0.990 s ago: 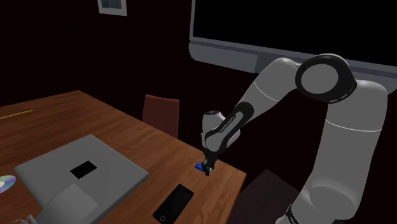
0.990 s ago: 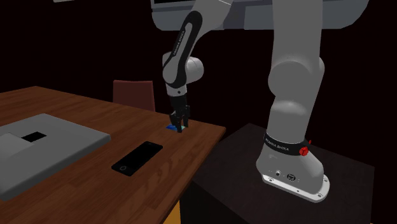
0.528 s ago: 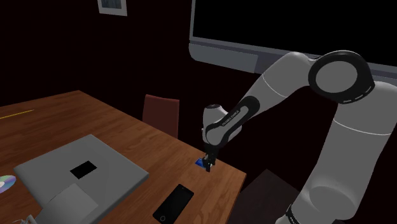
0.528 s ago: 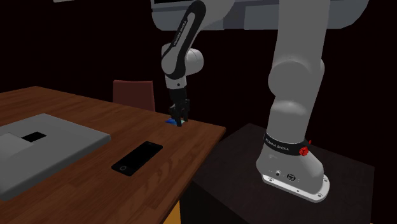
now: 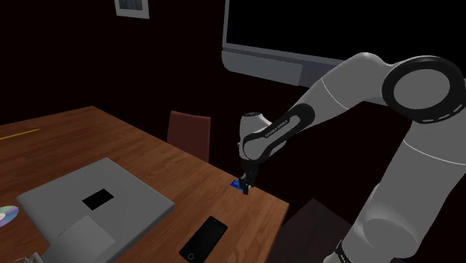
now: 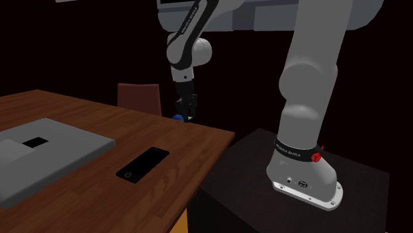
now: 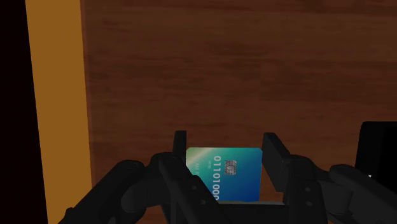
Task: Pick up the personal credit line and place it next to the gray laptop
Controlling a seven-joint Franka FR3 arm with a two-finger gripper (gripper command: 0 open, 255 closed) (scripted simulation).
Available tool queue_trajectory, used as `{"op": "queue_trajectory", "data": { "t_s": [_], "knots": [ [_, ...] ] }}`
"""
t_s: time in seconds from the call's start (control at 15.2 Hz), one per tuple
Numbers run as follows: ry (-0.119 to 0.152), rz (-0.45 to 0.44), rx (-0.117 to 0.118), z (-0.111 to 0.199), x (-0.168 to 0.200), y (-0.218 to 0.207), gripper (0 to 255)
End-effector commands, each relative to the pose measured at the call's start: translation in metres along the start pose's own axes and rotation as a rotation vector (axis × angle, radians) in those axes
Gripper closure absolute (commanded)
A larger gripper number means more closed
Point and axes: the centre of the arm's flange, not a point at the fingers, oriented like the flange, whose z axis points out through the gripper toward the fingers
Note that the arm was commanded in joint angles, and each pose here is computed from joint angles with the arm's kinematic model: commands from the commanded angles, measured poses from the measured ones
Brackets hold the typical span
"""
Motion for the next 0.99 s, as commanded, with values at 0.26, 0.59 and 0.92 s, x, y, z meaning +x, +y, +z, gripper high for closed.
{"op": "queue_trajectory", "data": {
  "t_s": [0.26,0.59,0.92],
  "knots": [
    [-0.001,0.0,0.0,-0.027,-0.004,-0.001,255],
    [-0.001,0.0,0.0,-0.029,0.024,-0.061,255],
    [-0.001,0.0,0.0,-0.032,0.052,-0.121,255]
  ]
}}
